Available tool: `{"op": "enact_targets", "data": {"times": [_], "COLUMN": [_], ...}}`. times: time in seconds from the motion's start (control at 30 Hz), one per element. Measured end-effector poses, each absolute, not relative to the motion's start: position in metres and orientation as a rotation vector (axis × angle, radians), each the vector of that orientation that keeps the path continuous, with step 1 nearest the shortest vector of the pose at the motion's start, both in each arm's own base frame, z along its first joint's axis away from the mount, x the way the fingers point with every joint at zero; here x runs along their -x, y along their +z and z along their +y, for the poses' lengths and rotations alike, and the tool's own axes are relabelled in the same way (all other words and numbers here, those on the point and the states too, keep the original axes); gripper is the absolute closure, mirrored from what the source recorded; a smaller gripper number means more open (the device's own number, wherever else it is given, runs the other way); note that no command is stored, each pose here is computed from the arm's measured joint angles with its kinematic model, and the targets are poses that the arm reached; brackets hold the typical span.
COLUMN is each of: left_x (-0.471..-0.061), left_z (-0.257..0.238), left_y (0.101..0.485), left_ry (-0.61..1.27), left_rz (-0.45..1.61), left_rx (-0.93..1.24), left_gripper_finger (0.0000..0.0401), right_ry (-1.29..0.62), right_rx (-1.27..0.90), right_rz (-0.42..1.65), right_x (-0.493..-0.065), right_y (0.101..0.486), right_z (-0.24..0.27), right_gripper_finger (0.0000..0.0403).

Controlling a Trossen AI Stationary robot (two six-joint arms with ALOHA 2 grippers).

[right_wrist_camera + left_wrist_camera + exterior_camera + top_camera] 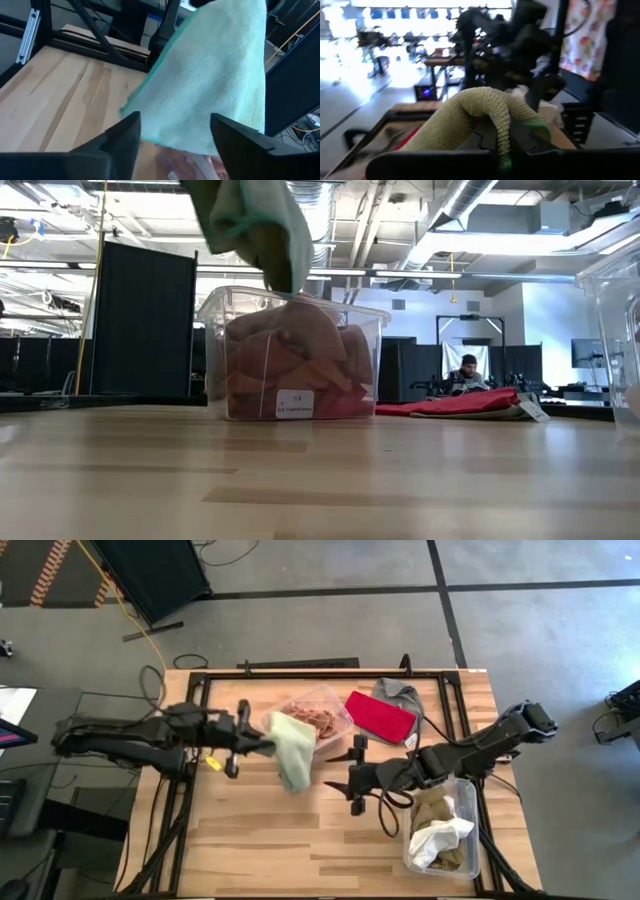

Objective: Sort towels by color in basket
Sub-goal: Put the green towel into the bottom transparent bin

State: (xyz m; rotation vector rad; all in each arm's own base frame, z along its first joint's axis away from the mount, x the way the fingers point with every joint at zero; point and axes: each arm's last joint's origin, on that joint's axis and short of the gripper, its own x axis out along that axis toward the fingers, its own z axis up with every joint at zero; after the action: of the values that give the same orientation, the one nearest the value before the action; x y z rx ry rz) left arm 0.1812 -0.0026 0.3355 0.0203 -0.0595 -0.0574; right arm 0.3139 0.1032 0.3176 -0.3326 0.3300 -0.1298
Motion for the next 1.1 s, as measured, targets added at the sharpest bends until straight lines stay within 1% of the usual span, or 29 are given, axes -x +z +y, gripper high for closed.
{"op": "enact_targets", "data": {"times": [0.1, 0.2, 0.3, 0.43, 0.53, 0.63, 0.77, 0.87, 1.0, 1.1], "left_x": [-0.199, -0.214, -0.225, -0.242, -0.256, -0.27, -0.285, -0.294, -0.295, -0.294], "left_z": [-0.014, -0.025, -0.034, -0.041, -0.046, -0.052, -0.059, -0.064, -0.067, -0.068], "left_y": [0.333, 0.331, 0.329, 0.327, 0.328, 0.33, 0.331, 0.329, 0.326, 0.327], "left_ry": [-0.112, -0.159, -0.21, -0.245, -0.261, -0.295, -0.331, -0.347, -0.359, -0.364], "left_rz": [-0.105, -0.159, -0.212, -0.207, -0.19, -0.181, -0.164, -0.12, -0.096, -0.1], "left_rx": [-0.061, -0.103, -0.124, -0.129, -0.142, -0.161, -0.183, -0.185, -0.193, -0.194], "left_gripper_finger": [0.04, 0.04, 0.04, 0.04, 0.04, 0.04, 0.04, 0.04, 0.04, 0.04], "right_ry": [-0.144, -0.161, -0.174, -0.135, -0.09, -0.029, -0.02, -0.023, -0.025, -0.021], "right_rx": [0.328, 0.318, 0.311, 0.292, 0.273, 0.264, 0.272, 0.27, 0.265, 0.266], "right_rz": [0.331, 0.332, 0.331, 0.299, 0.276, 0.281, 0.305, 0.3, 0.282, 0.263], "right_x": [-0.316, -0.317, -0.318, -0.32, -0.328, -0.34, -0.355, -0.359, -0.358, -0.357], "right_y": [0.318, 0.318, 0.318, 0.321, 0.317, 0.304, 0.284, 0.28, 0.283, 0.286], "right_z": [0.098, 0.093, 0.09, 0.091, 0.091, 0.093, 0.094, 0.096, 0.096, 0.098], "right_gripper_finger": [0.0099, 0.0076, 0.006, 0.005, 0.0049, 0.0049, 0.0049, 0.0053, 0.0075, 0.0106]}}
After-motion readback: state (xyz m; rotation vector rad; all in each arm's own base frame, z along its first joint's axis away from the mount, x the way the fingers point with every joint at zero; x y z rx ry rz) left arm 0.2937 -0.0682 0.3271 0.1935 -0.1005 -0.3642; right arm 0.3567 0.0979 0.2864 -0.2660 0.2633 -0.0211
